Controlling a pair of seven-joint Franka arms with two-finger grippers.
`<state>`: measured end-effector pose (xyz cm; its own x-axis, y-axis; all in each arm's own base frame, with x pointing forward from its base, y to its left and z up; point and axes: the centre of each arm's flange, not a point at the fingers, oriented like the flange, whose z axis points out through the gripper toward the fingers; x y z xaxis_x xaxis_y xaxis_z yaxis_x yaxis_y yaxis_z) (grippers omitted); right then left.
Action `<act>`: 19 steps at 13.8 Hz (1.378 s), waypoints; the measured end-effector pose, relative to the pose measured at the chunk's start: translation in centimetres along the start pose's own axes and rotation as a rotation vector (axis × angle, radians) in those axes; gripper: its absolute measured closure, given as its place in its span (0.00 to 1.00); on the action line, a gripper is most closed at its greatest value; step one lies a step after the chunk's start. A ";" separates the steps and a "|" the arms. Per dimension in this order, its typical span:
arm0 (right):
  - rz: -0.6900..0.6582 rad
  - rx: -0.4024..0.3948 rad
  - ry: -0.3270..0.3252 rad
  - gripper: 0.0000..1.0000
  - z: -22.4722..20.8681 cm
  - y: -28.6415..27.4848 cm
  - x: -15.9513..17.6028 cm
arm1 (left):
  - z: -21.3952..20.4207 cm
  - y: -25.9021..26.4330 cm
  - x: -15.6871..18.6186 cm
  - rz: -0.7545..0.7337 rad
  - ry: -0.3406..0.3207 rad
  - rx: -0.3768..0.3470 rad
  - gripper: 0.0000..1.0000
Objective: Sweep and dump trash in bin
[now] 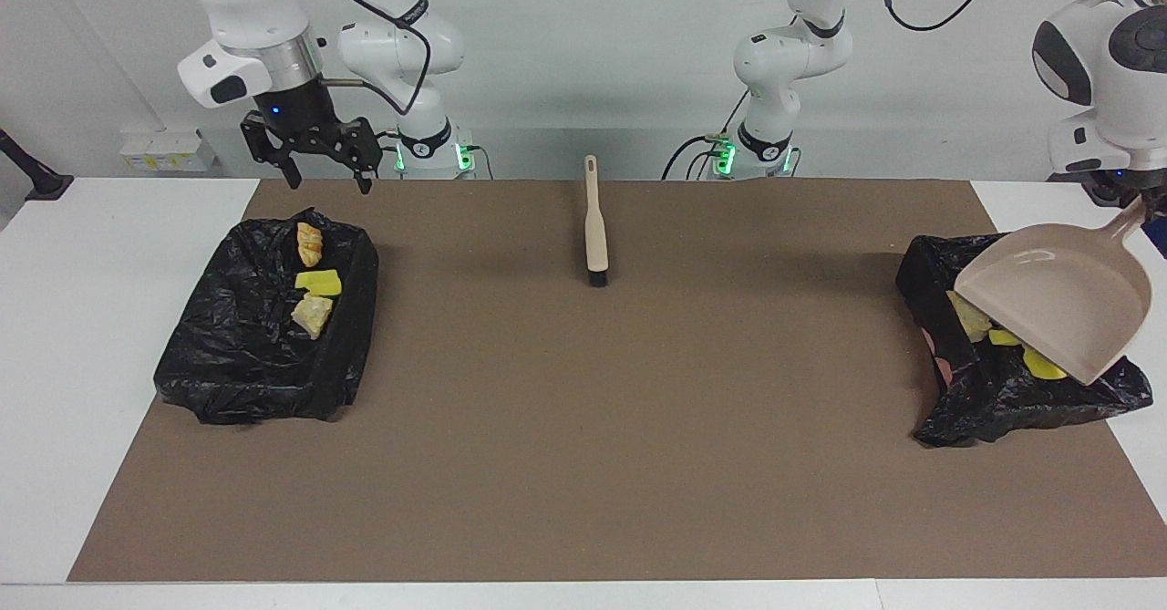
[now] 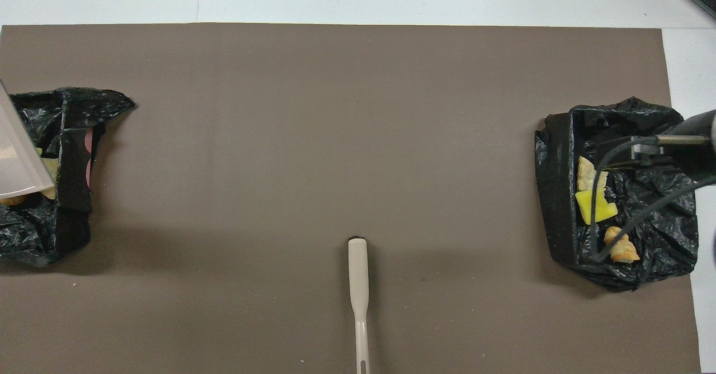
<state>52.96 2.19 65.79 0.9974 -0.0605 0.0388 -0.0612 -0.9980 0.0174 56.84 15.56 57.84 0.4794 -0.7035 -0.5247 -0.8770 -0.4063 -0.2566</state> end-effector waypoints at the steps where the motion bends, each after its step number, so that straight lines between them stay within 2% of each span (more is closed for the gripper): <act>1: -0.018 0.000 -0.001 0.00 -0.7 0.9 -0.1 | -0.3 0.5 1.1 -0.060 0.045 -0.033 0.69; 5: -0.031 0.000 -0.012 0.00 -0.4 1.5 -0.2 | -2.1 2.6 5.7 -0.313 0.223 -0.175 0.69; 7: -0.027 0.000 -0.015 0.00 -0.4 1.7 -0.2 | -4.1 4.1 8.7 -0.427 0.280 -0.245 0.69; 10: -0.018 0.000 -0.017 0.00 -0.4 2.2 -0.2 | -8.2 7.2 14.2 -0.646 0.328 -0.352 0.69; 14: -0.010 -0.002 -0.018 0.00 -0.3 3.8 -0.1 | -15.1 13.5 21.7 -0.835 0.367 -0.488 0.69; 19: -0.006 -0.002 -0.019 0.00 -0.3 4.0 -0.1 | -20.6 21.5 30.3 -0.915 0.427 -0.538 0.69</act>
<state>52.58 -1.78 66.18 0.9983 -0.0547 0.0199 -0.0551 -0.9983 0.0199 53.18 -26.51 53.09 0.9931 -0.1147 0.0248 -0.1155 -0.9927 0.0344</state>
